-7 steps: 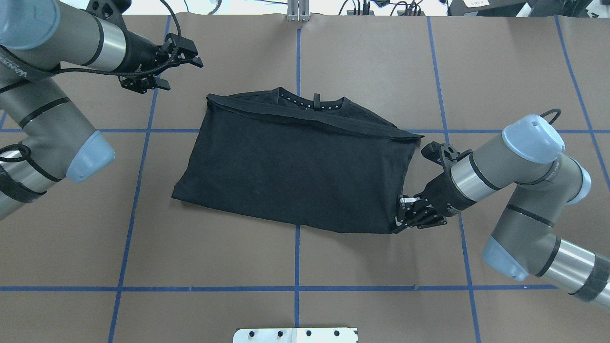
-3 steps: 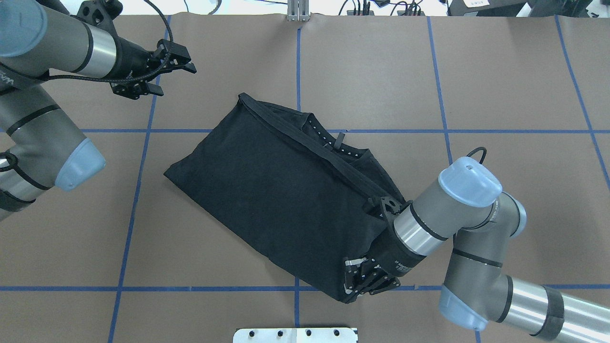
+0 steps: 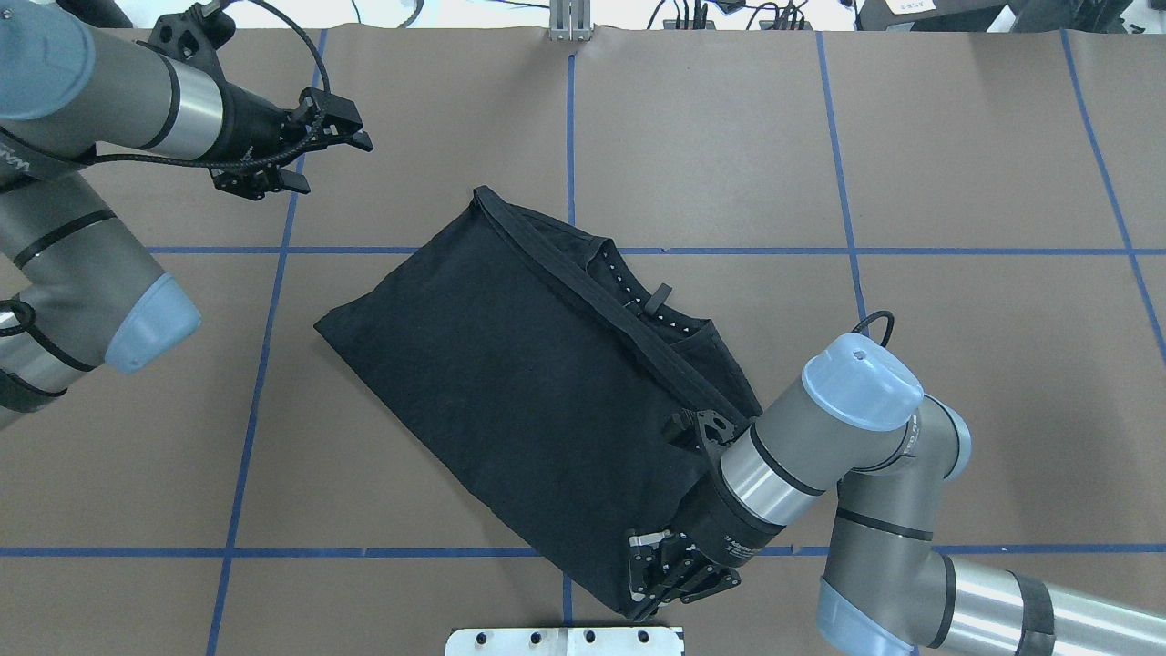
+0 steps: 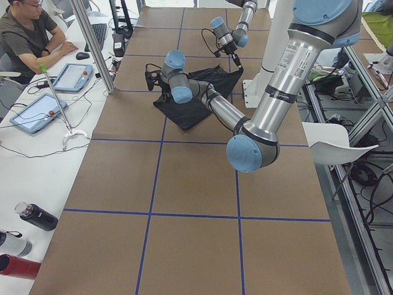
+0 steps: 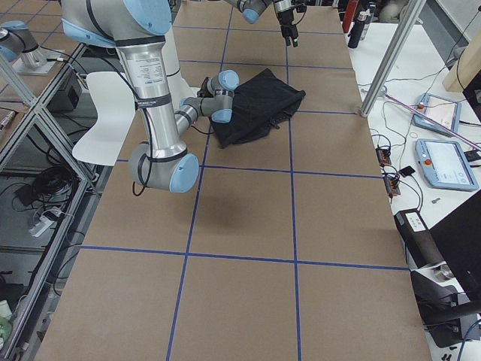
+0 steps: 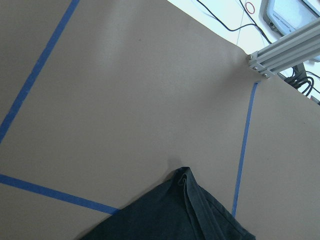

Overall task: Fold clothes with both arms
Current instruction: 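Drag the grasped corner toward the robot, rotating the shirt, with the right gripper, then pull the far corner away with the left gripper while the right withdraws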

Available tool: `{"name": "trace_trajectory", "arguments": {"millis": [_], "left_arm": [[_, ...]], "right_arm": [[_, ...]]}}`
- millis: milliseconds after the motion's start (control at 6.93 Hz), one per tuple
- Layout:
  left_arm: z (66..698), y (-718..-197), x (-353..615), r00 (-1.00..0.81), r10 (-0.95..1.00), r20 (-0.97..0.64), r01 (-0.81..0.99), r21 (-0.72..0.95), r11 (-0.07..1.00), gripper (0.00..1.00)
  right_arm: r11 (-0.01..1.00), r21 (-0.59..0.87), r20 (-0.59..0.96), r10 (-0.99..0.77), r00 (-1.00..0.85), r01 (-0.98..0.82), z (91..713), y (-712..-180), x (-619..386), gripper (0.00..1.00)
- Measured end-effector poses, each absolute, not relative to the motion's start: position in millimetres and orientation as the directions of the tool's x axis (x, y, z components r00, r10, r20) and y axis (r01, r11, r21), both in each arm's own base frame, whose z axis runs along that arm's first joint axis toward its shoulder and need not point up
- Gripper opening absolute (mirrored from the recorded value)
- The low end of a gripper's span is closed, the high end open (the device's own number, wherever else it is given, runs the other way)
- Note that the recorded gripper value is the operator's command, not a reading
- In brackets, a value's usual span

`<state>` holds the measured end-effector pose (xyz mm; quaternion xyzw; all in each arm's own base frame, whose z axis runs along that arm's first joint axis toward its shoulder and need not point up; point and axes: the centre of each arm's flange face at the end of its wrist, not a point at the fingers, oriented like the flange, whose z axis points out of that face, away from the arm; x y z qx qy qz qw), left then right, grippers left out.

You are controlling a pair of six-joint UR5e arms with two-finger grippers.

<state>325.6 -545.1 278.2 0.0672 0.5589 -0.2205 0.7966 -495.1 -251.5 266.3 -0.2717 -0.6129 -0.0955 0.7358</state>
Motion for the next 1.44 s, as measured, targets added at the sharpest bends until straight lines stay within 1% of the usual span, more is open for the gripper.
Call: {"name": "trace_trajectory", "arguments": {"millis": [144,288,577,721,1010,1442], "left_arm": [[281.9,-536.7,337.2,0.287,-0.273,-0.918,0.406,-0.141,0.903,1.00],[288.4,-522.7,352.4,0.298,-0.271,-0.915,0.377,-0.147,0.914,1.00],[302.1,-495.4,381.7,0.323,-0.270,-0.907,0.330,-0.159,0.930,1.00],[315.1,-488.3,387.1,0.341,-0.280,-0.898,0.323,-0.168,0.932,1.00],[352.2,-478.0,398.1,0.394,-0.307,-0.866,0.328,-0.179,0.928,1.00],[390.4,-481.7,408.2,0.446,-0.336,-0.829,0.352,-0.182,0.918,1.00]], "right_arm": [[0.849,-0.284,0.953,0.200,0.226,0.445,268.3,-266.5,-487.9,1.00],[0.877,-0.282,0.954,0.213,0.212,0.388,269.3,-296.0,-471.3,1.00],[0.941,-0.261,0.960,0.230,0.159,0.215,264.7,-366.2,-418.2,1.00],[0.959,-0.252,0.962,0.235,0.136,0.128,264.2,-391.7,-393.1,1.00],[0.967,-0.251,0.962,0.245,0.119,0.040,266.8,-418.2,-364.1,1.00],[0.968,-0.252,0.962,0.249,0.114,0.013,267.3,-427.4,-353.9,1.00]]}}
